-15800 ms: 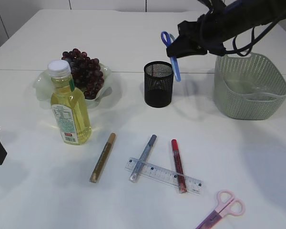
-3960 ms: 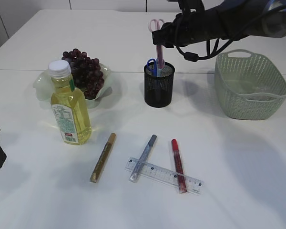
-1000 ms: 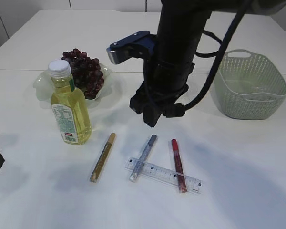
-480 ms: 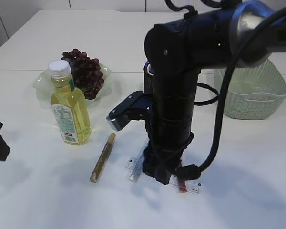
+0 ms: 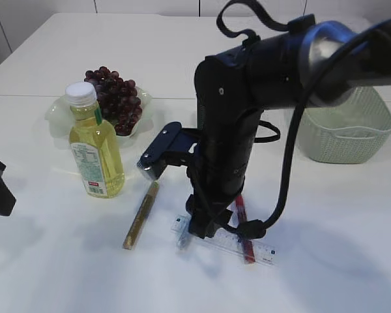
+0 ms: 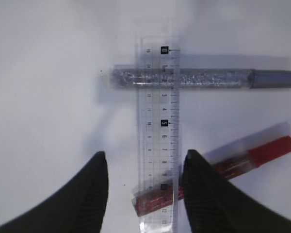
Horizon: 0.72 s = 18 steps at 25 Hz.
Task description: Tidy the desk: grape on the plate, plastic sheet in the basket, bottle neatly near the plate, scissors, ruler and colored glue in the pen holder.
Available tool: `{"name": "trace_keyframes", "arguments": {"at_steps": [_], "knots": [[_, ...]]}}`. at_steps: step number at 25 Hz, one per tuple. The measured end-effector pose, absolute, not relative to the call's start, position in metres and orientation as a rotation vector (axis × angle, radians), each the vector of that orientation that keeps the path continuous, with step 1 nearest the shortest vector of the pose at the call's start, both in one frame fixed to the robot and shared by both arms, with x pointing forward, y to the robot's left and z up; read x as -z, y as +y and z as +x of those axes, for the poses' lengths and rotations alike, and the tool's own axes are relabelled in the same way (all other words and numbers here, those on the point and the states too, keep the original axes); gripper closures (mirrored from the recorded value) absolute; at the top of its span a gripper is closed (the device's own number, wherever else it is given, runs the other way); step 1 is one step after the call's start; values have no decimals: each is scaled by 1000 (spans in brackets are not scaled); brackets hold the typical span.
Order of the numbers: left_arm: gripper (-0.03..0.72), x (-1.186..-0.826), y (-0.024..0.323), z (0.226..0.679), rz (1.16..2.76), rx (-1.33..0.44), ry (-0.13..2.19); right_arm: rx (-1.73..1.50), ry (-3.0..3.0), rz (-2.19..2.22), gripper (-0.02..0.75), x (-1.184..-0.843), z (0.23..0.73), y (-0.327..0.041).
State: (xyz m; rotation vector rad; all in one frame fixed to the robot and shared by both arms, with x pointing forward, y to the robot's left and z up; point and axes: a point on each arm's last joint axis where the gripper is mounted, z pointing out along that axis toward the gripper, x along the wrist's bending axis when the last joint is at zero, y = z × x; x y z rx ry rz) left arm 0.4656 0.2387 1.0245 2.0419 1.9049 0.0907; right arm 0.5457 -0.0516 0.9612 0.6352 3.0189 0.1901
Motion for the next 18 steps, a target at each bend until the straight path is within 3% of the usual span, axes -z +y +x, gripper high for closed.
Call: {"name": "trace_keyframes", "arguments": {"at_steps": [6, 11, 18], "knots": [[253, -1025, 239, 466, 2042, -91, 1905, -133, 3032, 619, 324, -939, 551, -50], [253, -1025, 239, 466, 2042, -91, 1905, -139, 3003, 592, 272, -939, 554, -50], [253, -1024, 239, 465, 2047, -88, 1904, -131, 3008, 590, 262, -929, 556, -48]]}}
